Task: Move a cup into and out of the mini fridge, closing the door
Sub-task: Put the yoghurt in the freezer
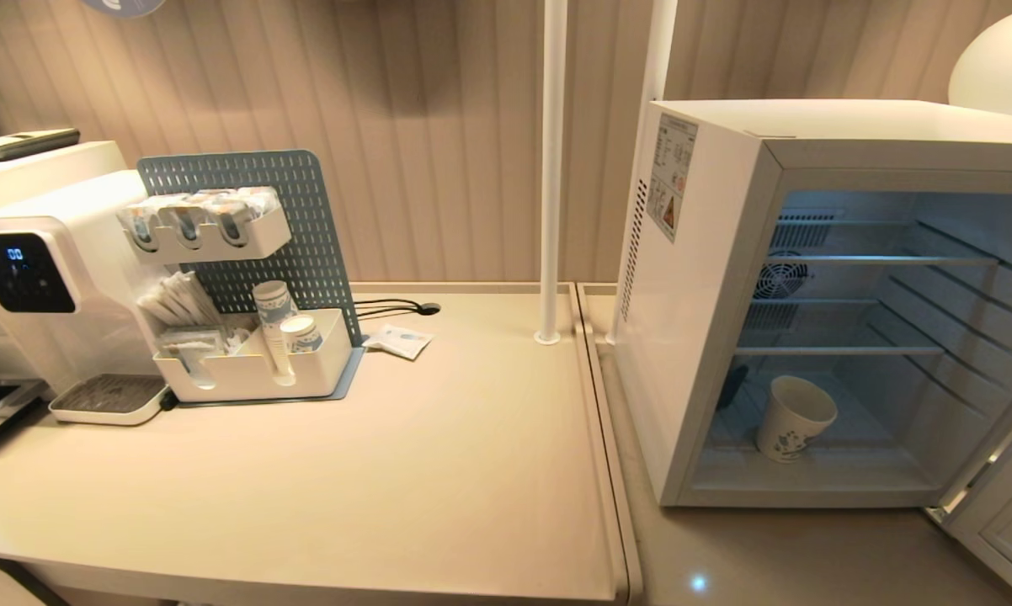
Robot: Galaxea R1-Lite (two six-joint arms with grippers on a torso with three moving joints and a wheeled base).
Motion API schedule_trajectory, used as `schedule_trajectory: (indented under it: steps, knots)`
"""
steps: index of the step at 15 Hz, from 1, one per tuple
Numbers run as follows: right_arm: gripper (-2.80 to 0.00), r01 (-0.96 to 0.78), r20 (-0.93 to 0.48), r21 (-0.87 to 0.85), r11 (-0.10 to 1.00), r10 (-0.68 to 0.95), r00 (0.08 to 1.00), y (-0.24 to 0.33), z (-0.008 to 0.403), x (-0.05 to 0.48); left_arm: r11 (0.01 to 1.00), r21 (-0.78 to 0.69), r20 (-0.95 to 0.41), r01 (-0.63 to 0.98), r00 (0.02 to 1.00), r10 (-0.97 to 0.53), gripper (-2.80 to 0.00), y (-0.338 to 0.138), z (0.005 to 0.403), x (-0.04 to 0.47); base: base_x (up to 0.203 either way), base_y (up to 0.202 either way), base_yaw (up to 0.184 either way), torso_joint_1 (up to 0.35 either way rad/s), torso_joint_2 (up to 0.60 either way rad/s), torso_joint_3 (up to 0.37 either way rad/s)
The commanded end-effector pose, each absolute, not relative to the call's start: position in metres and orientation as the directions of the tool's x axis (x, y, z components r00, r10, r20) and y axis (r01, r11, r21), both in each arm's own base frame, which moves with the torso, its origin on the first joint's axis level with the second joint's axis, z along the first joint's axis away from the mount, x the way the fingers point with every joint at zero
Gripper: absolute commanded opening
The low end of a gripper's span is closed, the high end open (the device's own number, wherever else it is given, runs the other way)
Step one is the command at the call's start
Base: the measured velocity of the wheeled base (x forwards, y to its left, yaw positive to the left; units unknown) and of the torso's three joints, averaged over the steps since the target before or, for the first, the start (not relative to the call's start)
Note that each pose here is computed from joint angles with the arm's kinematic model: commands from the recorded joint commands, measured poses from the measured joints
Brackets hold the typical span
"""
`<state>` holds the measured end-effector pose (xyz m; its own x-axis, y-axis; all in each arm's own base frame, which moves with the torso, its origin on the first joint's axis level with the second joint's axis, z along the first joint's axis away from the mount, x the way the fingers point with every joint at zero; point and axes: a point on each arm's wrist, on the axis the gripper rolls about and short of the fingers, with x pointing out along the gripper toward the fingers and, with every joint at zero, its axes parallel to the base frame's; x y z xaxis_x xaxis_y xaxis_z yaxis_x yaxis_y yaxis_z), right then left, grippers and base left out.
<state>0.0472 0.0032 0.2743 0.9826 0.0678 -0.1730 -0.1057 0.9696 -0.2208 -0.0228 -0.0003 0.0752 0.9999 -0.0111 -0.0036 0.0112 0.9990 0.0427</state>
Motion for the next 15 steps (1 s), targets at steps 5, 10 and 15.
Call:
schedule_trajectory:
  steps: [5,10,15]
  knots:
    - [-2.8,-0.119,-0.285,-0.118,0.986,0.081,0.955,0.004,0.245,0.047,0.999,0.043,-0.003,0.011,1.0,-0.011,-2.8,0.0,0.075,-0.023,0.0,0.0,0.0,0.0,0.0,0.0]
    - [-2.8,-0.136,-0.389,-0.106,0.985,0.085,0.917,0.005,0.218,0.066,0.999,0.043,-0.003,0.011,1.0,-0.011,-2.8,0.0,0.075,-0.023,0.0,0.0,0.0,0.0,0.0,0.0]
    - [-2.8,-0.134,-0.389,-0.109,0.985,0.082,0.918,0.009,0.215,0.107,0.999,0.043,-0.003,0.011,1.0,-0.011,-2.8,0.0,0.075,-0.023,0.0,0.0,0.0,0.0,0.0,0.0]
